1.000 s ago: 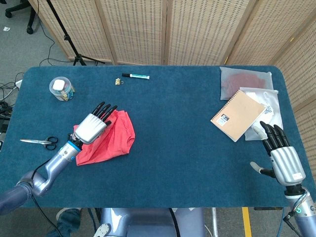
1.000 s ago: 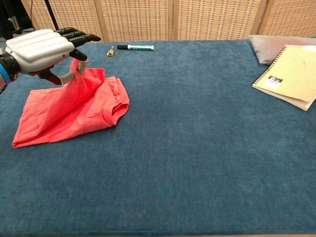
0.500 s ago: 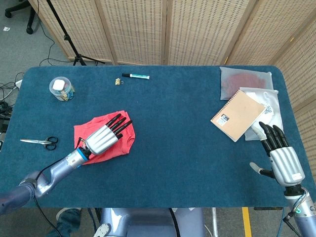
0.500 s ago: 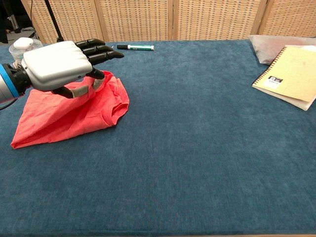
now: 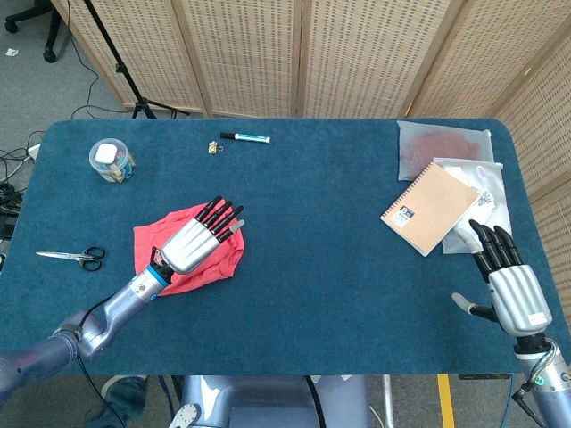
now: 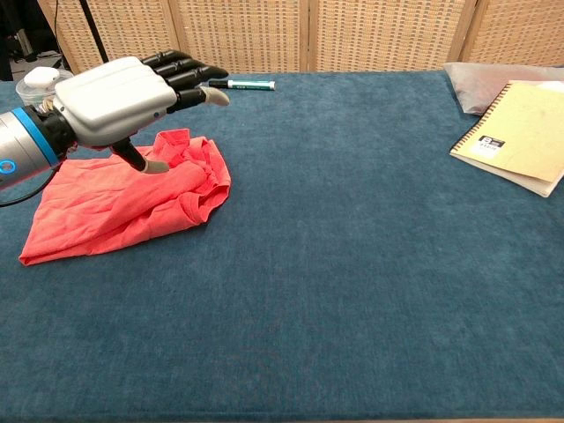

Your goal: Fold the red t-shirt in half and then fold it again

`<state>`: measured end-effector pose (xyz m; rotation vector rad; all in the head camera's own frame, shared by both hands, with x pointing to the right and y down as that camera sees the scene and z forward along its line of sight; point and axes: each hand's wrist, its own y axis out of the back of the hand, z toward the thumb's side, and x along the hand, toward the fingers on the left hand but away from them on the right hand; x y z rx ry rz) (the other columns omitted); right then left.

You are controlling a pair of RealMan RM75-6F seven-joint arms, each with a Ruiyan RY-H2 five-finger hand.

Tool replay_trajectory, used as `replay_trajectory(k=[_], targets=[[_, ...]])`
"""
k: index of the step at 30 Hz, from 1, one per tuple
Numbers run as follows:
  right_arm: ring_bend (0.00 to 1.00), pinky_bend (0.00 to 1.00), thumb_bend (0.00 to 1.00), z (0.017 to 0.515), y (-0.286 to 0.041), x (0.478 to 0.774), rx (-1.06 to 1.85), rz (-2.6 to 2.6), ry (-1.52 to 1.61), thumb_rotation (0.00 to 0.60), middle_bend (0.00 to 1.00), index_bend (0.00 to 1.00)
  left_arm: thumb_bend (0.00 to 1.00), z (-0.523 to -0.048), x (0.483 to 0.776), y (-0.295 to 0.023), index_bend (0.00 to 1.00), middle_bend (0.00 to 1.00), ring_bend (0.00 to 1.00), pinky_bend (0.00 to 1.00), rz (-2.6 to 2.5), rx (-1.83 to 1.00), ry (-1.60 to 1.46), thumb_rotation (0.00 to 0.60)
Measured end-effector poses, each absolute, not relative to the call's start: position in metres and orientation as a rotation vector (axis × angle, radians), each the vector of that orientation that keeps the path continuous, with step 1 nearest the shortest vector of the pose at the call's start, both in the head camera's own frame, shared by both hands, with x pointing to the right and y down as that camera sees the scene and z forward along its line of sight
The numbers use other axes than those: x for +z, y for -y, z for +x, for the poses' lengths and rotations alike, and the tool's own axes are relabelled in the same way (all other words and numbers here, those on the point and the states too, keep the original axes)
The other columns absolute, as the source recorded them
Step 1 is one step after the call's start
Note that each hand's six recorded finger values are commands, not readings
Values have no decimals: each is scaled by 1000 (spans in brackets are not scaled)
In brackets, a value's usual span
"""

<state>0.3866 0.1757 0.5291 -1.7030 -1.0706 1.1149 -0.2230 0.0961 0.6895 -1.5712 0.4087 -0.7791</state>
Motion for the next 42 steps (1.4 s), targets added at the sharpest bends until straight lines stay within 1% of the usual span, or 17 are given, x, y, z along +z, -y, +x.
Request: replay_trajectory(k=[5,9,13,18,22,27,34,42], targets=[[0,0,1,386,-176,529,1114,-1706,1068,600,0,0,126,-230,678,-81,0,0,0,0,-1639,-797,-587,600],[0,0,1,386,-176,529,1114,-1706,1067,600,0,0,123,-252,678,-71,0,0,0,0,-1660,-864,-649,600],[0,0,2,385,-177,530,1117,-1709,1059,600,0,0,122,-277,688,-69,0,0,0,0,-1680,-959,-634,600],[0,0,2,385,-177,532,1122,-1709,1058,600,0,0,122,-290,703,-70,0,0,0,0,-1707,-1039,-616,600],[0,0,2,385,-176,532,1128,-1707,1059,600,0,0,122,-279,719,-69,0,0,0,0,-1706,-1067,-589,600],[0,0,2,387,-175,533,1133,-1706,1063,600,0,0,125,-258,731,-67,0,0,0,0,-1696,-1073,-544,600],[0,0,2,389,-174,534,1139,-1704,1068,600,0,0,128,-228,737,-64,0,0,0,0,-1684,-1042,-530,600],[0,0,2,390,-174,534,1141,-1704,1067,600,0,0,128,-211,741,-69,0,0,0,0,-1687,-1021,-499,600]])
